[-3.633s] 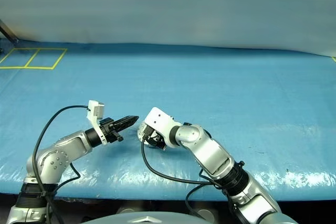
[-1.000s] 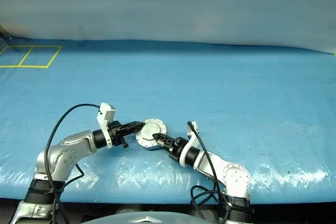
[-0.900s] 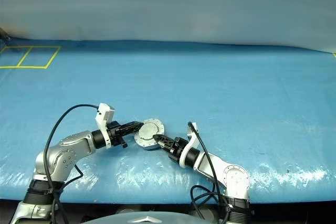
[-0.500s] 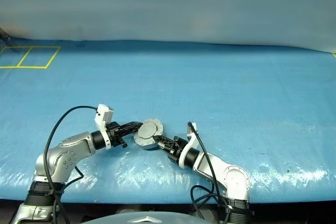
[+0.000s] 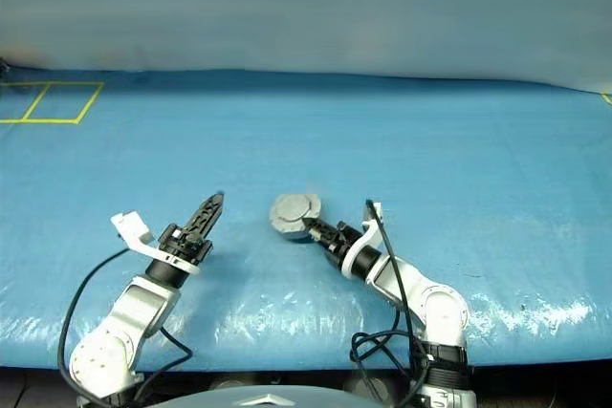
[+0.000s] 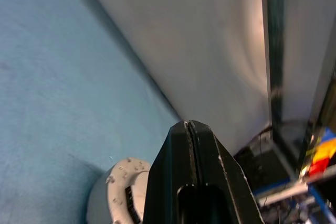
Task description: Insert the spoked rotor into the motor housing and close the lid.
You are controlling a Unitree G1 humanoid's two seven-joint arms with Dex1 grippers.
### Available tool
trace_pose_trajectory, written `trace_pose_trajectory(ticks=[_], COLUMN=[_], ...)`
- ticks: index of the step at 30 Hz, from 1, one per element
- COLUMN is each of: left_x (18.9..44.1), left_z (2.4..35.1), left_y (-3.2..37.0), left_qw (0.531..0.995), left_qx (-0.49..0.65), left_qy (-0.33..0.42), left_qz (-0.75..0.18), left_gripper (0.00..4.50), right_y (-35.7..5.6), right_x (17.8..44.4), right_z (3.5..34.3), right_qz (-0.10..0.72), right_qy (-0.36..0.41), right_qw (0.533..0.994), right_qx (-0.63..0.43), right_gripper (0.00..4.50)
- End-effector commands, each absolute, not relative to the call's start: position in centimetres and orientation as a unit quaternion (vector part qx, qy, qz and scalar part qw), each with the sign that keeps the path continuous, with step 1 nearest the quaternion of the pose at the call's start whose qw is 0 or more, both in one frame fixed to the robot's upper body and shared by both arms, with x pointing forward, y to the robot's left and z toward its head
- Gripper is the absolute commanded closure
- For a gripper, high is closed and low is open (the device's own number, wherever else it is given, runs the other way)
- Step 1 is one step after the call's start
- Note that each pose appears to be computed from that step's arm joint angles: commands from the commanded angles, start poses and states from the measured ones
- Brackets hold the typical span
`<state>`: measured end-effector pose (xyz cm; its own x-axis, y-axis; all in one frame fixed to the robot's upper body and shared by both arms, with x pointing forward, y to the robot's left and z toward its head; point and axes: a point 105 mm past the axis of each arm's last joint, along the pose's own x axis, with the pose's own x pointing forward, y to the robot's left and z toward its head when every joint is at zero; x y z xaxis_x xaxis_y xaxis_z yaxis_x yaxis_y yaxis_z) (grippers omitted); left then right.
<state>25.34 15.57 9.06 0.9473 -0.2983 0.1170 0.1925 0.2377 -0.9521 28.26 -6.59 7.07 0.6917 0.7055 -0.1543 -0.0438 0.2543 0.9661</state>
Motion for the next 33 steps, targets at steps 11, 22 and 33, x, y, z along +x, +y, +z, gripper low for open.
trace_pose_trajectory(ticks=[11, 22, 33], left_x=[24.2, 24.7, 25.0], left_z=[7.8, 8.9, 9.0], left_y=[10.0, 10.5, 10.6], left_qw=[0.693, 0.655, 0.638], left_qx=[-0.683, -0.715, -0.725], left_qy=[0.127, 0.066, 0.049], left_qz=[-0.19, -0.236, -0.256], left_gripper=[0.0, 0.0, 0.0], right_y=[-4.5, -3.2, -2.1], right_x=[29.6, 28.4, 26.7], right_z=[12.9, 14.4, 14.4], right_qz=[0.351, 0.39, 0.406], right_qy=[0.223, 0.223, 0.249], right_qw=[0.709, 0.694, 0.678], right_qx=[0.57, 0.562, 0.559], right_gripper=[3.31, 3.31, 3.31])
